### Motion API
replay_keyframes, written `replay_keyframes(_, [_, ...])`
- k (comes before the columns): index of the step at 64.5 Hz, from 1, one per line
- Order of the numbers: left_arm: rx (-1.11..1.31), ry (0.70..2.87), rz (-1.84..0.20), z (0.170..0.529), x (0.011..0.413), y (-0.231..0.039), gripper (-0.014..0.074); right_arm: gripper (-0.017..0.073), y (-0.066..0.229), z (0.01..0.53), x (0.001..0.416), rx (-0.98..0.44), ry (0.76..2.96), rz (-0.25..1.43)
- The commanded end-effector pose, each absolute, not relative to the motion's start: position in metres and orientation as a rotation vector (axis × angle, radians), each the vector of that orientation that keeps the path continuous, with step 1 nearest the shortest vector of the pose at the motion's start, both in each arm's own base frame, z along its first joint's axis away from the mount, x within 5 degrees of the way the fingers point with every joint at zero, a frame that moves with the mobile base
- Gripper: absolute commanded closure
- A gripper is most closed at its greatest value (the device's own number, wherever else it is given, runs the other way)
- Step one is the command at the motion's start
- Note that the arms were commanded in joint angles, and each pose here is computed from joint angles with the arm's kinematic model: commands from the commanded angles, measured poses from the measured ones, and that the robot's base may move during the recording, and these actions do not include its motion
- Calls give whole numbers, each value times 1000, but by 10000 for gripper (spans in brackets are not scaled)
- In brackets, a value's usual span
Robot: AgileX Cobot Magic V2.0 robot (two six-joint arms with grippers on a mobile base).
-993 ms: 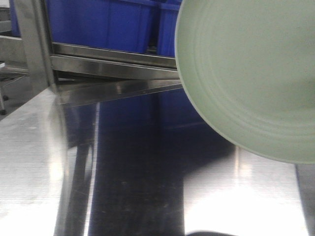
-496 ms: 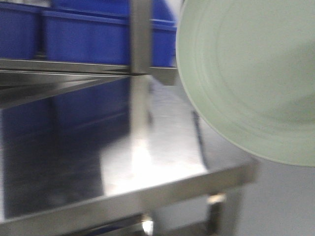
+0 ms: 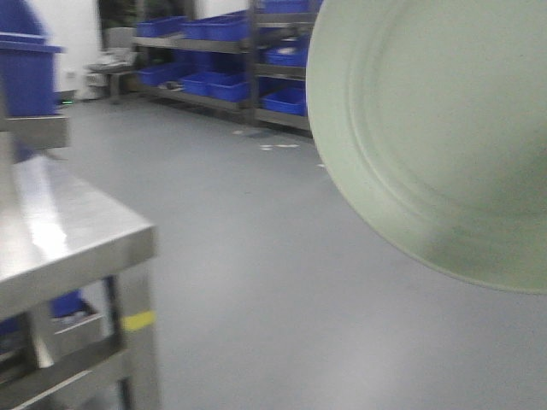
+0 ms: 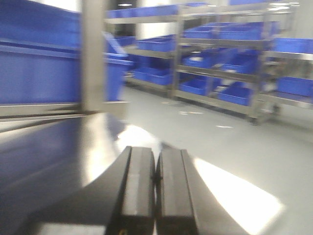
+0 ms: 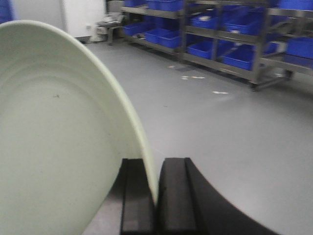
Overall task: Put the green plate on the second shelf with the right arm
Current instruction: 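Drive the base to the shelf rack while holding the plate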
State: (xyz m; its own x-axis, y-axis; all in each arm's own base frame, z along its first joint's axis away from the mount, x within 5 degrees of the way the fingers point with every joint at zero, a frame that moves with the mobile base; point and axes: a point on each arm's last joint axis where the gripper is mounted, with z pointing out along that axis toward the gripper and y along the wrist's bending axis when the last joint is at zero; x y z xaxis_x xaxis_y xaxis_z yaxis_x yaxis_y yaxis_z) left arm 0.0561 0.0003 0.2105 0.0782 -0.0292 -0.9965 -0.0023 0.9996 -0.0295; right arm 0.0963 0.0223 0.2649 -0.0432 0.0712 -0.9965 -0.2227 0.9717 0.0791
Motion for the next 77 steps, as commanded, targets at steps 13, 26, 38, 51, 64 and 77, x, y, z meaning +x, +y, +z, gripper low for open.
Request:
replay_keyframes(13, [-31,1450,-31,204,57,0,463,503,22,287,96,-98,1457,262])
replay_keyframes(26, [-31,1450,-31,204,57,0,463,503,22,287,96,-98,1457,262])
replay_keyframes(38, [-31,1450,-31,204,57,0,463,503,22,287,96,-98,1457,262])
replay_keyframes(51, [-31,1450,-31,204,57,0,463,503,22,287,96,-98,1457,262])
replay_keyframes(64, [-31,1450,-31,204,57,0,463,503,22,287,96,-98,1457,262])
replay_keyframes(77, [-31,1450,-31,204,57,0,463,503,22,287,96,-98,1457,262])
